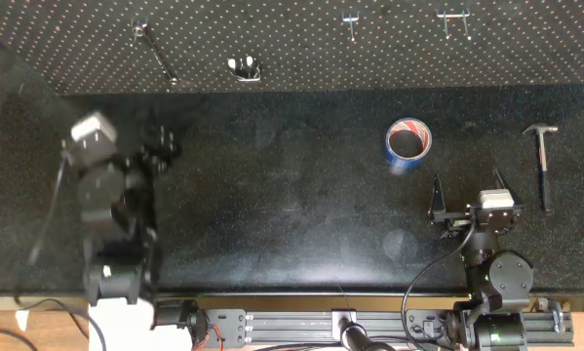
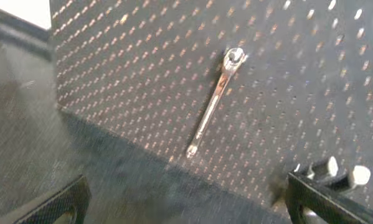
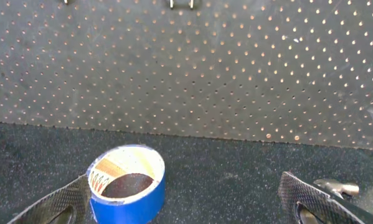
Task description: Place Tools Onto Pegboard
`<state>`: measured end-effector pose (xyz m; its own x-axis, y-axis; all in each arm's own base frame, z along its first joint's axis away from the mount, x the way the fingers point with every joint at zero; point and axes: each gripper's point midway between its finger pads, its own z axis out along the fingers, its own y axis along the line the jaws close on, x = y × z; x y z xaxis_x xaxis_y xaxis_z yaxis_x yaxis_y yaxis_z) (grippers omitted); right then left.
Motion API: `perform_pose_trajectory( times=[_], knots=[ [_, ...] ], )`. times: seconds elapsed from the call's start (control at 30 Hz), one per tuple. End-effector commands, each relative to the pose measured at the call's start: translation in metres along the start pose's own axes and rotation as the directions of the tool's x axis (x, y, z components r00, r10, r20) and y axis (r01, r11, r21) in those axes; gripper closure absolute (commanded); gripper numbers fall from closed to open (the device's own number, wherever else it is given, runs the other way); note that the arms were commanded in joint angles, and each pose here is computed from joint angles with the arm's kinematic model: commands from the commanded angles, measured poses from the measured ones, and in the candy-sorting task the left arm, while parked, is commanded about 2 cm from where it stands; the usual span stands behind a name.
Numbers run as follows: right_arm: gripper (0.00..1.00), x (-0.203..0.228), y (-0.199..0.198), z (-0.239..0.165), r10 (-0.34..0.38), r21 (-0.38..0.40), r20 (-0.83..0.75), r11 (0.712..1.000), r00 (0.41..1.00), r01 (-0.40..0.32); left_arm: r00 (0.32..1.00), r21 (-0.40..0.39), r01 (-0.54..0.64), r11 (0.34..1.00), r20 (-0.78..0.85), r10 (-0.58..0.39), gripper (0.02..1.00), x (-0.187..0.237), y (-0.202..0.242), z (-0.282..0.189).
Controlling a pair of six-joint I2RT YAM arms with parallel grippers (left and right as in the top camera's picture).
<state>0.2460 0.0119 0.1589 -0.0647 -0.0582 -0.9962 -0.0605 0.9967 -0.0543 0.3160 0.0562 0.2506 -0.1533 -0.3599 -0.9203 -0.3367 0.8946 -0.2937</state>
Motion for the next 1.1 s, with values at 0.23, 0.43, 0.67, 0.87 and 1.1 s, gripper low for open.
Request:
perform_pose_trajectory(
  times=[0.23, 0.43, 0.67, 0.87, 1.1],
  knots=[
    [0.016, 0.002, 0.002, 0.0, -0.014, -0.008, -0.001, 1.0, 1.0, 0.014, 0.97, 0.218, -0.243, 0.945, 0.06, 0.236, 0.023, 0.089, 0.006, -0.054],
    [0.016, 0.002, 0.002, 0.0, -0.014, -0.008, -0.001, 1.0, 1.0, 0.014, 0.955, 0.33, -0.296, 0.896, 0.136, 0.265, 0.023, 0.116, -0.01, -0.056],
    [0.016, 0.002, 0.002, 0.0, -0.014, -0.008, -0.001, 1.0, 1.0, 0.014, 0.953, 0.31, -0.295, 0.904, 0.166, 0.254, 0.023, 0.119, -0.003, -0.057],
    [0.016, 0.002, 0.002, 0.0, -0.014, -0.008, -0.001, 1.0, 1.0, 0.014, 0.953, 0.303, -0.294, 0.907, 0.167, 0.253, 0.023, 0.118, -0.001, -0.056],
    [0.016, 0.002, 0.002, 0.0, -0.013, -0.008, -0.002, 1.0, 1.0, 0.013, 0.953, 0.303, -0.294, 0.907, 0.167, 0.253, 0.023, 0.118, -0.001, -0.056]
  ],
)
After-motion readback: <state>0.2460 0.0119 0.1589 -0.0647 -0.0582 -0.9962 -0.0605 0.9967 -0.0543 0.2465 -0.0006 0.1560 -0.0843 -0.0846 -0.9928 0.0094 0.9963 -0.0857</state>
